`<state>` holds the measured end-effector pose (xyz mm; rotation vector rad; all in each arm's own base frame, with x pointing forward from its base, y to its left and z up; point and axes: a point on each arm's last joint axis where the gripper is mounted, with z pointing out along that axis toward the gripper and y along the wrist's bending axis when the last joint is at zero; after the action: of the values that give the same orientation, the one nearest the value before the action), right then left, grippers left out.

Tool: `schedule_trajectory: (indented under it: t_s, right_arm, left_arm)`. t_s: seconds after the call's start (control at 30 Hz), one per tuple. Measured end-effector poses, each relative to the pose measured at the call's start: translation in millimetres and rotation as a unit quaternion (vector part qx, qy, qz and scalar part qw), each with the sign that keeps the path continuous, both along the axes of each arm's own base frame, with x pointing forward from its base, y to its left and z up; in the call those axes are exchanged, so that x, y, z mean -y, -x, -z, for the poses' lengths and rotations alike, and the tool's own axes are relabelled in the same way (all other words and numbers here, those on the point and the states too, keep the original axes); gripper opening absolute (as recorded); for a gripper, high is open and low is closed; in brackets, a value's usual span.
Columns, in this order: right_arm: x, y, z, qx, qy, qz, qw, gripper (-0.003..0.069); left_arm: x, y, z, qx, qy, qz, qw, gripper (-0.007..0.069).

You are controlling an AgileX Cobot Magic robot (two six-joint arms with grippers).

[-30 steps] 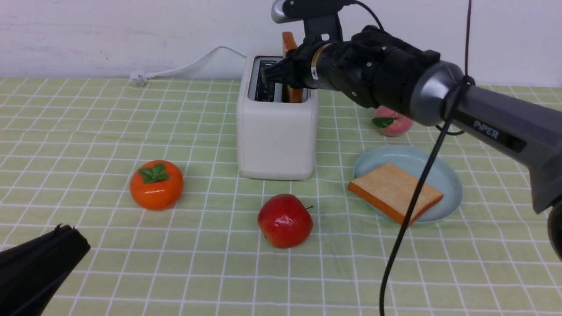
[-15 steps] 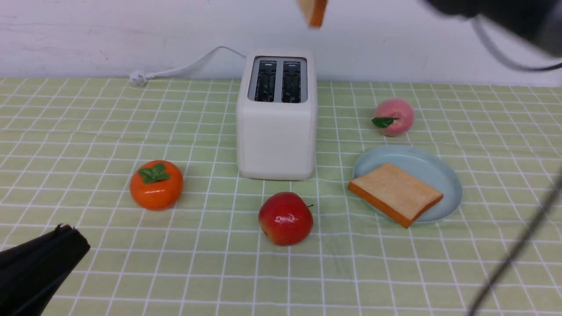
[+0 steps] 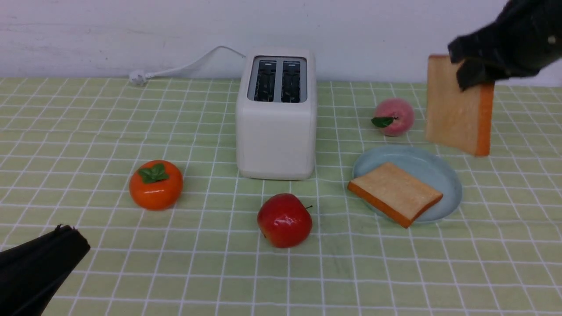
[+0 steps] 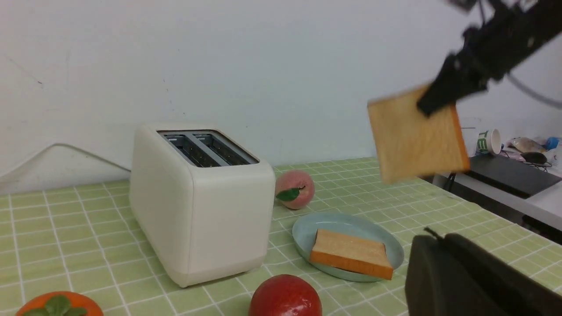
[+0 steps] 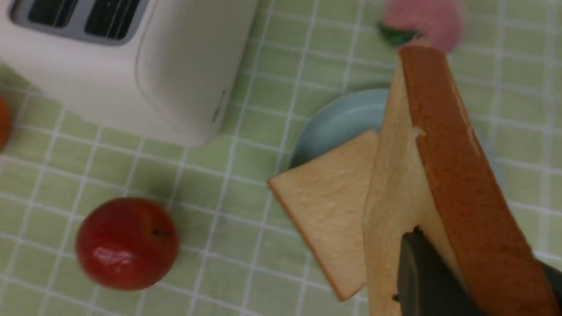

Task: Take toasted bread from bread machine on green coffee tablecloth place on plate.
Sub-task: 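Place the held slice of bread on top of the slice on the plate with the right gripper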

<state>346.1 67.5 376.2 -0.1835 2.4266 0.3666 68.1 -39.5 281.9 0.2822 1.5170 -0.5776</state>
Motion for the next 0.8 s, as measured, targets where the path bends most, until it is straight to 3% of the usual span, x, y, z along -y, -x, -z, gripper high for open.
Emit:
schedule_trajectory:
  t_s: [0.13, 0.37, 0.57, 0.8]
  right_arm:
    - [5.9, -14.5, 35.5, -0.016, -0.099, -0.028, 0.995, 0.0122]
    - [9.6, -50.1, 87.8, -0.033, -0.183, -0.034, 0.982, 0.0122]
    - [27.4, -71.5, 125.7, -0.066, -0.227, 0.020, 0.971, 0.0122]
    - [33.5, -74.8, 135.9, -0.078, -0.224, 0.033, 0.971, 0.0122]
  left_arm:
    - [1.5, -2.1, 8.7, -0.029, 0.010, 0.000, 1.000, -0.0013]
    - [5.1, -7.9, 50.9, -0.098, -0.032, -0.007, 0.995, -0.0013]
    - [5.1, -7.7, 54.3, -0.103, -0.034, -0.007, 0.994, -0.0011]
    - [5.2, -7.7, 54.3, -0.104, -0.033, -0.006, 0.994, -0.0008]
